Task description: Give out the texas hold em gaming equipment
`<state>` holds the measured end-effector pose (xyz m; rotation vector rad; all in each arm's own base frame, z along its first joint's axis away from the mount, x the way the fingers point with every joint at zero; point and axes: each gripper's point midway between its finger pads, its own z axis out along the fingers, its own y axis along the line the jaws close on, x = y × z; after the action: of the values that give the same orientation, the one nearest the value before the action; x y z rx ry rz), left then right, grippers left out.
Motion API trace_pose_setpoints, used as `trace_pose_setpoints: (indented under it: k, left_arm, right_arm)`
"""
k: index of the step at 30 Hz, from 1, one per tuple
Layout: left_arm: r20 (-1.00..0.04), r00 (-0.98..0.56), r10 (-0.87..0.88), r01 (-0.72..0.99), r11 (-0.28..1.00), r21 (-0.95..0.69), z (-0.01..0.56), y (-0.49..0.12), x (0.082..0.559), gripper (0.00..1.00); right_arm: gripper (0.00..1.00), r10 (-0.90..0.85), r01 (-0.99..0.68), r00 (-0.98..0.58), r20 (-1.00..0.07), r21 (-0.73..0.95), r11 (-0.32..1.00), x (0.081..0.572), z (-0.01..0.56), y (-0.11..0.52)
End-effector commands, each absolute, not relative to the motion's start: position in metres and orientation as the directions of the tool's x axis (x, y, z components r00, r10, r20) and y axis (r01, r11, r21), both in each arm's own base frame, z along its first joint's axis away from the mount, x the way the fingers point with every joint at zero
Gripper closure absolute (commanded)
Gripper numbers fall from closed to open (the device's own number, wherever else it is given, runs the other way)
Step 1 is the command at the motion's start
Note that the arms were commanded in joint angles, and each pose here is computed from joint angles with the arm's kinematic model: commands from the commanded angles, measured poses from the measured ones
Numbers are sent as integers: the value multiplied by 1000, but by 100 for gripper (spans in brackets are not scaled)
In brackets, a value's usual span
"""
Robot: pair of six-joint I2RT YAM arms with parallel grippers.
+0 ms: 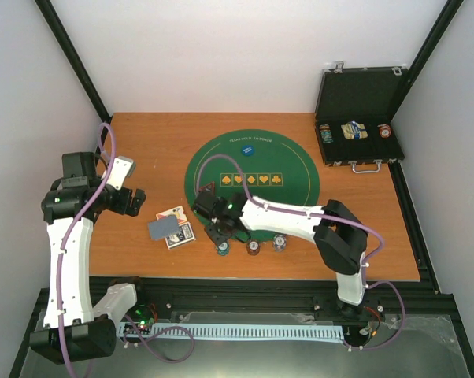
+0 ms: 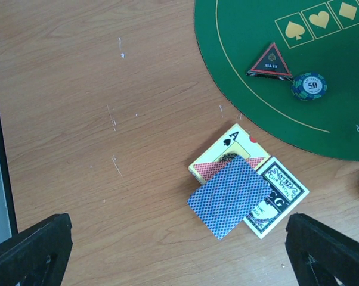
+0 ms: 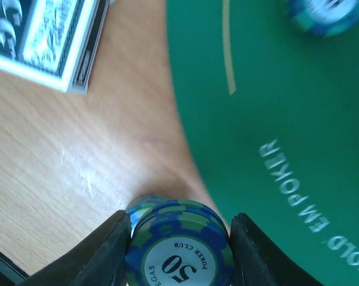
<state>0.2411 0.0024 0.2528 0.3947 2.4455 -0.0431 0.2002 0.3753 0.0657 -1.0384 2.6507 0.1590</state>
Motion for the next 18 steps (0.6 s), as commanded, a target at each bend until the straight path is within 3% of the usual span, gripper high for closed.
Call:
trace_pose_setpoints:
  k: [1,9,18]
  left_arm:
    - [-639,-717,281,298,951,83,268,2,238,0]
    - [-637,-718,280,298,951,82,268,2,239,0]
    - [-631,-725,275,305,950,64,263,0,243,0]
  right_arm:
    - [79,-581,-644,-695,-423,7,765,240,128,371]
    - [79,-462,-521,-736,-494,-21,853,339,171,337]
    - [79,-332,-374,-802,-496,-15,927,451,146,306]
